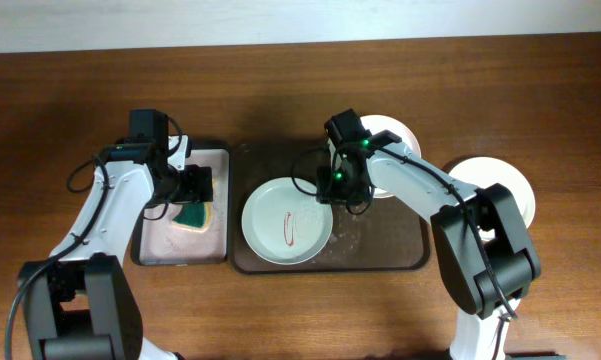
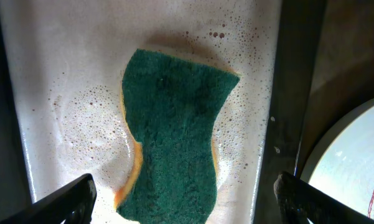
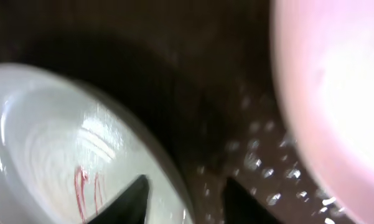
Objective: Clean dirty plates on tray and stack at the side
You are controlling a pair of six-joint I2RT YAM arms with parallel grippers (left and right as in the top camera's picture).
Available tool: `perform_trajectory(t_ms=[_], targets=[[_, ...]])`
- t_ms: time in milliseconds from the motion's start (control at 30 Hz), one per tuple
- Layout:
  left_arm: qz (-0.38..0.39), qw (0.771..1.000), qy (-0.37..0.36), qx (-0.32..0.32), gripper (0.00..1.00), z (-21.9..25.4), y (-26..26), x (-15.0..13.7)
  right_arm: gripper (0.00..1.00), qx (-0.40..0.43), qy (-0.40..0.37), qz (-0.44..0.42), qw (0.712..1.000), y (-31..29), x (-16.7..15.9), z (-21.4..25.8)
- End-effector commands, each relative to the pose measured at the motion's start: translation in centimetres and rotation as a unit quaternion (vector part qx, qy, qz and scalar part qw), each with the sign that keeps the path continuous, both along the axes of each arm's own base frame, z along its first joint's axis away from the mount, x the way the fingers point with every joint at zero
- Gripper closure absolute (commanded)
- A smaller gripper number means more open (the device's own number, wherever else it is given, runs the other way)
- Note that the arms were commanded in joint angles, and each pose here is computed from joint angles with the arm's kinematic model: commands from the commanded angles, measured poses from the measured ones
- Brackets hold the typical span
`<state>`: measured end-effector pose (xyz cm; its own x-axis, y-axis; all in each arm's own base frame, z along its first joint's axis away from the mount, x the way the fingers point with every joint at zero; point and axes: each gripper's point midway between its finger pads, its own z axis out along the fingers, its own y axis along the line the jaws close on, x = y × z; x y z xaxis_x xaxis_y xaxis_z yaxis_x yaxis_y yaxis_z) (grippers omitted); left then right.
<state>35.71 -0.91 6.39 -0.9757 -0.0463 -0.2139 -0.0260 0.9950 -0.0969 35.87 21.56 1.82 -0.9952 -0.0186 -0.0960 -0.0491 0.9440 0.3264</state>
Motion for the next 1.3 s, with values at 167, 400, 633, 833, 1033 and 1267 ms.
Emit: perform_trajectory(t_ms=[167, 400, 633, 833, 1033, 1267], targets=[[0.009, 1.0, -0.007, 0.0, 0.1, 0.5, 0.2, 0.3, 0.96, -0.034, 0.029, -0.002, 0.999, -1.2, -1.7, -0.7], [0.009, 1.0, -0.007, 0.0, 0.1, 0.5, 0.2, 0.3, 0.73, -0.054, 0.089, -0.049, 0.993, -2.2, -4.0, -1.2], [0.009, 1.0, -0.007, 0.0, 0.1, 0.5, 0.2, 0.3, 0.92, -0.037, 0.057, -0.049, 0.996, -1.5, -2.5, -1.0], [0.009, 1.0, -0.008, 0.001, 0.13, 0.3, 0.2, 0.4, 0.96, -0.036, 0.056, -0.049, 0.997, -1.5, -2.4, -1.0], [0.009, 1.0, 0.007, 0.004, 0.16, -1.4, 0.3, 0.6, 0.96, -0.036, 0.056, -0.049, 0.997, -1.5, -2.4, -1.0], [0.009, 0.999, 0.04, 0.003, 0.29, -4.5, 0.3, 0.6, 0.96, -0.036, 0.056, -0.049, 0.997, -1.5, -2.4, -1.0]])
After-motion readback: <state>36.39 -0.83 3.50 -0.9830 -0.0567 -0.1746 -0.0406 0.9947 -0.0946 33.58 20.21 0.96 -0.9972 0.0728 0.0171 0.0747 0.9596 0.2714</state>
